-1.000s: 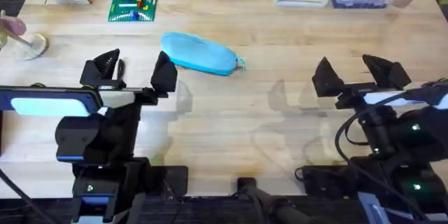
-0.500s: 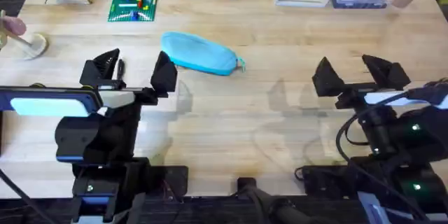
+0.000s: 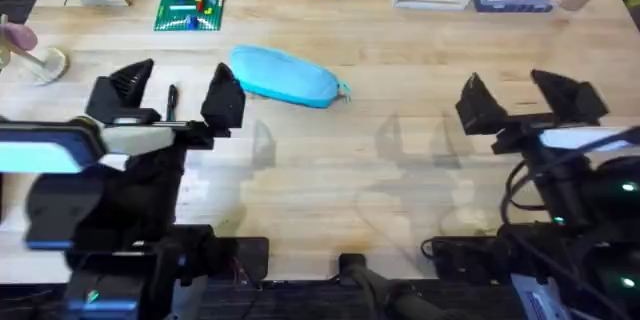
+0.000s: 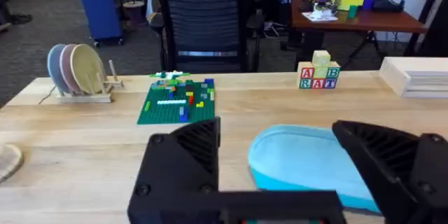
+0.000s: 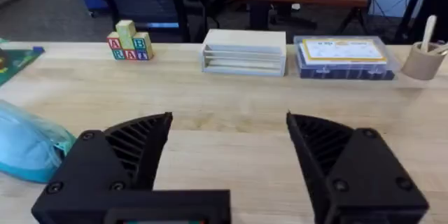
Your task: Unzip the bag, pick up the pens from the table one at a time and place them inside, then zip the bag closed.
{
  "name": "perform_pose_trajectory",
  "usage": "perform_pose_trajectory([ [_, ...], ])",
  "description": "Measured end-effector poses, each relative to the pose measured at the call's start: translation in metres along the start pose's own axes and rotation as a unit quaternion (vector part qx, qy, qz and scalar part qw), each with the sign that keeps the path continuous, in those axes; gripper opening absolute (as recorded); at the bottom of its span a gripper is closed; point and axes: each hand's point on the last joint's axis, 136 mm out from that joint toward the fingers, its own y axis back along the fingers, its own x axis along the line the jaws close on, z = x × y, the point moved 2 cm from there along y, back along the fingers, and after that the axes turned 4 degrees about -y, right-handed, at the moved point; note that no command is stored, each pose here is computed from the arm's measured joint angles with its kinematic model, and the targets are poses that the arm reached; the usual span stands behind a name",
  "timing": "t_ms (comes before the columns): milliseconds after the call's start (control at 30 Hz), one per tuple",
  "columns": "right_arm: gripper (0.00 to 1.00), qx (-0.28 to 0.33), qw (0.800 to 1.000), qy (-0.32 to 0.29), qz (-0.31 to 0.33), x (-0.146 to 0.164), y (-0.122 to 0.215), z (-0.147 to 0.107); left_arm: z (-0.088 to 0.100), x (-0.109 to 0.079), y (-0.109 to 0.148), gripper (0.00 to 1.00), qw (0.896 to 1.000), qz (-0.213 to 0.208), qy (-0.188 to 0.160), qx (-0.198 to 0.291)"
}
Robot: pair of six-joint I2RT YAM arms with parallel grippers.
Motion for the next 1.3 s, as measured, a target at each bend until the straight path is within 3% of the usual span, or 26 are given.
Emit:
perform_pose_trajectory([
  [400, 0.997, 0.035, 0.999, -0.003, -0.004, 0.005, 0.024, 0.032, 0.045, 0.003, 0.021, 0.991, 0.999, -0.002, 0.0, 0.034],
  [833, 0.997, 0.159, 0.987, -0.01, -0.018, 0.006, 0.014, 0.049, 0.069, 0.004, 0.004, 0.99, 0.987, -0.01, 0.001, 0.158],
  [1000, 0.997, 0.214, 0.976, -0.013, -0.023, 0.007, 0.004, 0.055, 0.072, 0.004, -0.004, 0.991, 0.977, -0.014, 0.002, 0.214],
  [1300, 0.997, 0.29, 0.956, -0.016, -0.032, 0.007, -0.014, 0.059, 0.062, 0.004, -0.029, 0.991, 0.946, -0.02, 0.003, 0.324],
])
